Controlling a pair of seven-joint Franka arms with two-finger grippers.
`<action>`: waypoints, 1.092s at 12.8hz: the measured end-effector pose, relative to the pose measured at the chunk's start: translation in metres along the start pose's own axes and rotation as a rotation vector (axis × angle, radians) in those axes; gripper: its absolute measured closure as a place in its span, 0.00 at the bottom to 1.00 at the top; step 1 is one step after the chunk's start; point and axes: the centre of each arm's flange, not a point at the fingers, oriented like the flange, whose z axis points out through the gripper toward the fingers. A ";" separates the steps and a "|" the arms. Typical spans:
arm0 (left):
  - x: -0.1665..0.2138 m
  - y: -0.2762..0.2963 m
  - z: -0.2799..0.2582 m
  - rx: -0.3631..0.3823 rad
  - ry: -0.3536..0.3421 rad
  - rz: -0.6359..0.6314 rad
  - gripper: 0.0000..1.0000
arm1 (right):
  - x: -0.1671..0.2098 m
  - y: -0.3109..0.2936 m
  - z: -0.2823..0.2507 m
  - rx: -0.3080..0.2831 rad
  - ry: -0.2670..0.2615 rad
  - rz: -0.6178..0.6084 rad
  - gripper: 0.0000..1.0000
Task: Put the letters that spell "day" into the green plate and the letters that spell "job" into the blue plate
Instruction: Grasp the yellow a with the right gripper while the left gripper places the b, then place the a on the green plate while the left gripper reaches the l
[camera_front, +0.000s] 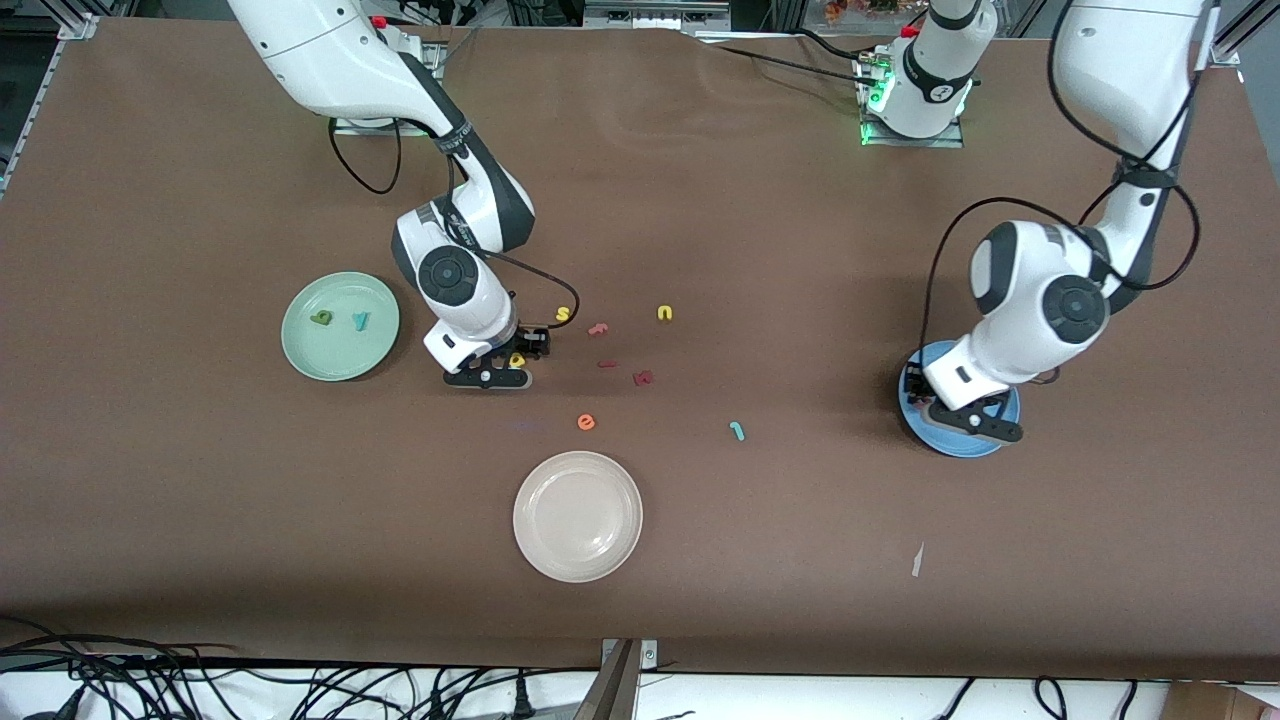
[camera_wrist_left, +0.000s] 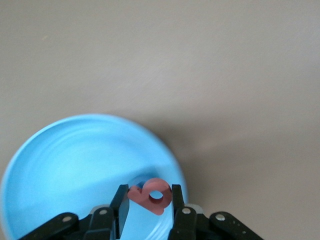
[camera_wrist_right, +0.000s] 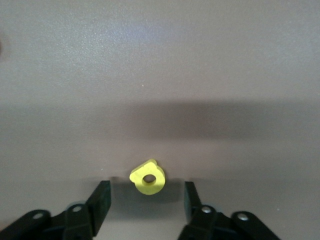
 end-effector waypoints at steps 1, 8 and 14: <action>-0.009 -0.017 -0.001 -0.001 -0.004 0.021 0.61 | 0.000 0.000 0.000 -0.005 0.006 -0.008 0.33; -0.019 -0.032 0.003 -0.010 -0.014 0.062 0.29 | 0.002 0.000 0.006 0.006 0.033 -0.014 0.45; 0.022 0.066 -0.001 -0.084 0.053 0.083 0.28 | 0.005 0.002 0.002 0.006 0.044 -0.019 0.70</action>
